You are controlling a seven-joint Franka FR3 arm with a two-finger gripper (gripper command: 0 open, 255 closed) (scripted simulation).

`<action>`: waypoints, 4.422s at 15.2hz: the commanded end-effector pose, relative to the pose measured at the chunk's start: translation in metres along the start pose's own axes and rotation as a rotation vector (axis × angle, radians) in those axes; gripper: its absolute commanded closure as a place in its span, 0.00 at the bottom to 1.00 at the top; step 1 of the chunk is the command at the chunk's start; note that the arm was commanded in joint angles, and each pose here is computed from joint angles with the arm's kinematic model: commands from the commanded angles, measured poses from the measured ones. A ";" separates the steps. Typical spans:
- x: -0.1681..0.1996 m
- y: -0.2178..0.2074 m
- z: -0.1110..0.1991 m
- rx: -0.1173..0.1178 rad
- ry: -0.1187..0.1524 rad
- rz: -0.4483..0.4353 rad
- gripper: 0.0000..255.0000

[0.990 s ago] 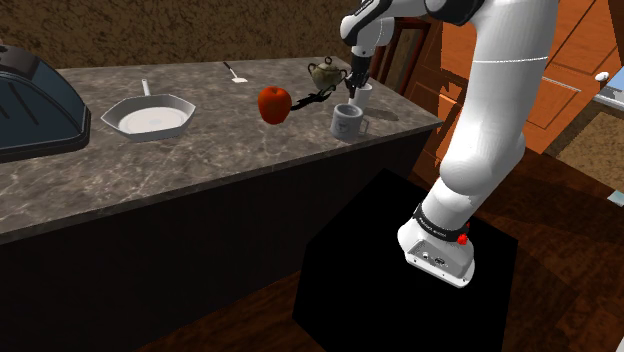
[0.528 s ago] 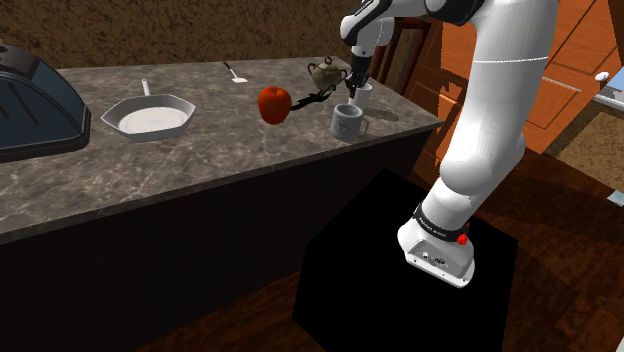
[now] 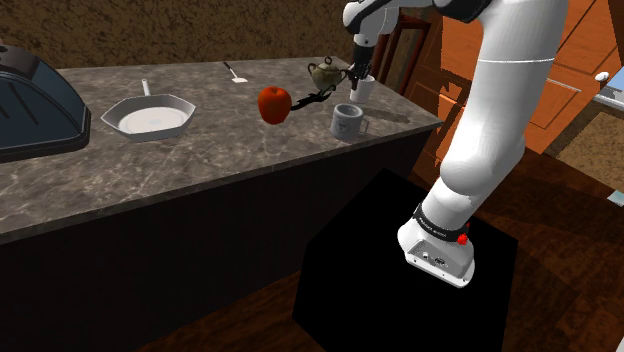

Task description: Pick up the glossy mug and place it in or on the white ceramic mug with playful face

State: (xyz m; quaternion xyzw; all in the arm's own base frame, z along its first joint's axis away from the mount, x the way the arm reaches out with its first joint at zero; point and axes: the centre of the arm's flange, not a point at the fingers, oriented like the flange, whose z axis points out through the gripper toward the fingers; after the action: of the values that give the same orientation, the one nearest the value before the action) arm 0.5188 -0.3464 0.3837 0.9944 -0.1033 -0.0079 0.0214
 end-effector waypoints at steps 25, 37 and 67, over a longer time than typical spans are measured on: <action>-0.001 0.007 -0.135 0.000 0.000 0.000 1.00; -0.097 -0.118 -0.154 0.000 0.000 0.000 1.00; -0.146 -0.188 -0.072 0.000 0.000 0.000 1.00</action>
State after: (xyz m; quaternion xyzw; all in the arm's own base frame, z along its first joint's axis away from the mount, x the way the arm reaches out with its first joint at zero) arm 0.4159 -0.1294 0.4492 0.9944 -0.1033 -0.0072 0.0214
